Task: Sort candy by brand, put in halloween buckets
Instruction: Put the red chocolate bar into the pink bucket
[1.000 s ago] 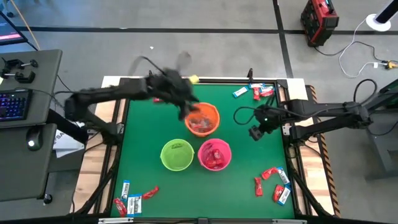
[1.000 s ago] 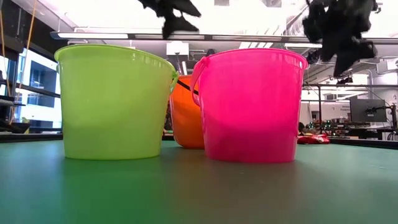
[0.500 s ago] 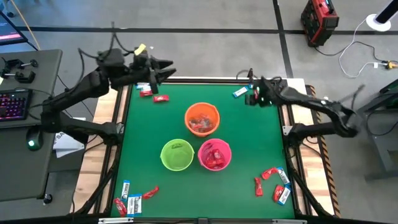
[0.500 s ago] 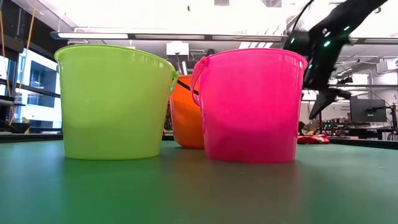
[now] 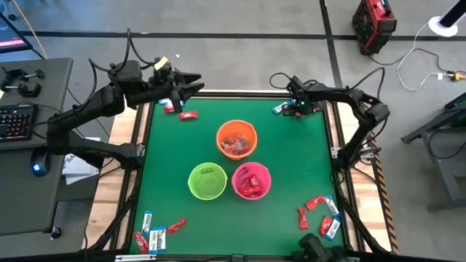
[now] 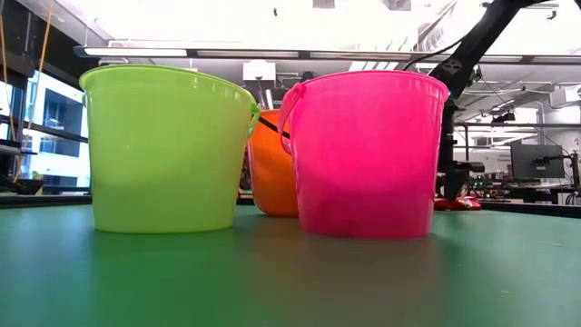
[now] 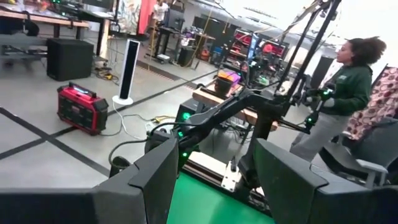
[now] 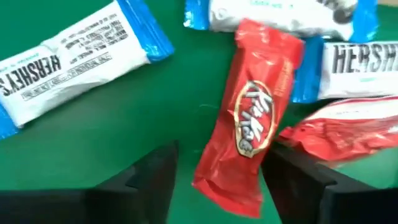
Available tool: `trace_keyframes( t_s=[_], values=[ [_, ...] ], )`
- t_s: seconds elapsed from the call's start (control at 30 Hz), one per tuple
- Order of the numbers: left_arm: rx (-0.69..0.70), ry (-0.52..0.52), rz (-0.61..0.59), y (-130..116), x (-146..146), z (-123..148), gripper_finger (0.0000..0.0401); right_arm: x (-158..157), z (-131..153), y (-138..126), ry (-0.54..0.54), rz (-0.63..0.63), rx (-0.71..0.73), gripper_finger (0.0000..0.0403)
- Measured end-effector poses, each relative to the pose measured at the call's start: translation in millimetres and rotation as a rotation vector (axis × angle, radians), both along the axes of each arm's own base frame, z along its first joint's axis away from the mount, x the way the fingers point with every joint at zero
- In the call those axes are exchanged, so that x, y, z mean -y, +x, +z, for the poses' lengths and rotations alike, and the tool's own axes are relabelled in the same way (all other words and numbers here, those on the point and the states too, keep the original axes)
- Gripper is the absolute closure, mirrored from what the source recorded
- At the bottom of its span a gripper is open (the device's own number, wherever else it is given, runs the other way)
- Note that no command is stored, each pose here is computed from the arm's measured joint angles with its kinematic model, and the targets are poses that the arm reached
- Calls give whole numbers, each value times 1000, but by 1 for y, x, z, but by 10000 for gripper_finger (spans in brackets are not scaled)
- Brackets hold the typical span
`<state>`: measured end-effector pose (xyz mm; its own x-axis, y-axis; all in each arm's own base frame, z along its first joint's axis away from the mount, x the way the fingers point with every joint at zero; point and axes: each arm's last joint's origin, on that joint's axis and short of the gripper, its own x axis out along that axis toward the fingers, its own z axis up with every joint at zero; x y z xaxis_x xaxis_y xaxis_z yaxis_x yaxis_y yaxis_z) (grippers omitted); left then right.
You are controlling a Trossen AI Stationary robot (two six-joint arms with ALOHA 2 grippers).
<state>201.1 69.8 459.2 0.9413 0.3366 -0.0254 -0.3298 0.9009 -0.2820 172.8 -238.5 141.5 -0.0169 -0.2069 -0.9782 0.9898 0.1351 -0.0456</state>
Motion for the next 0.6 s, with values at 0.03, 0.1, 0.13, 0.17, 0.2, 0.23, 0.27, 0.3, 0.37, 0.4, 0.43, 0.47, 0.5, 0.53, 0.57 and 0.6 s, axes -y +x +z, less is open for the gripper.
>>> trace_keyframes(
  t_s=[0.03,0.1,0.13,0.17,0.2,0.23,0.27,0.3,0.37,0.4,0.43,0.47,0.5,0.53,0.57,0.6],
  values=[
    [0,2,2,0,0,0,201,0,-1,0,6,3,-3,211],
    [7,25,8,0,0,2,201,-2,-1,2,10,13,-4,255],
    [11,42,17,-2,0,3,201,-4,1,3,5,31,-7,282],
    [17,62,30,-4,0,4,201,-6,3,3,3,50,-15,310],
    [28,81,42,-5,1,7,201,-9,6,3,2,70,-33,339],
    [39,96,52,-7,1,9,201,-13,10,2,5,86,-46,366],
    [46,105,63,-10,1,10,201,-16,17,1,-15,97,-39,380],
    [51,115,80,-12,1,11,201,-18,26,3,-53,104,-20,384],
    [52,135,111,-16,1,13,201,-28,46,4,-103,123,23,374],
    [52,143,127,-18,1,14,201,-34,56,4,-116,132,49,369],
    [52,151,144,-21,0,15,201,-42,66,5,-134,154,88,366],
    [46,153,159,-23,0,15,201,-51,78,7,-163,182,137,367],
    [42,157,176,-25,0,15,201,-61,90,10,-185,221,204,370],
    [36,156,192,-27,0,15,201,-72,102,14,-200,264,283,375],
    [23,153,210,-27,-1,14,201,-83,112,18,-204,312,363,380],
    [14,150,223,-28,-2,13,201,-95,120,23,-199,371,441,385]
  ],
)
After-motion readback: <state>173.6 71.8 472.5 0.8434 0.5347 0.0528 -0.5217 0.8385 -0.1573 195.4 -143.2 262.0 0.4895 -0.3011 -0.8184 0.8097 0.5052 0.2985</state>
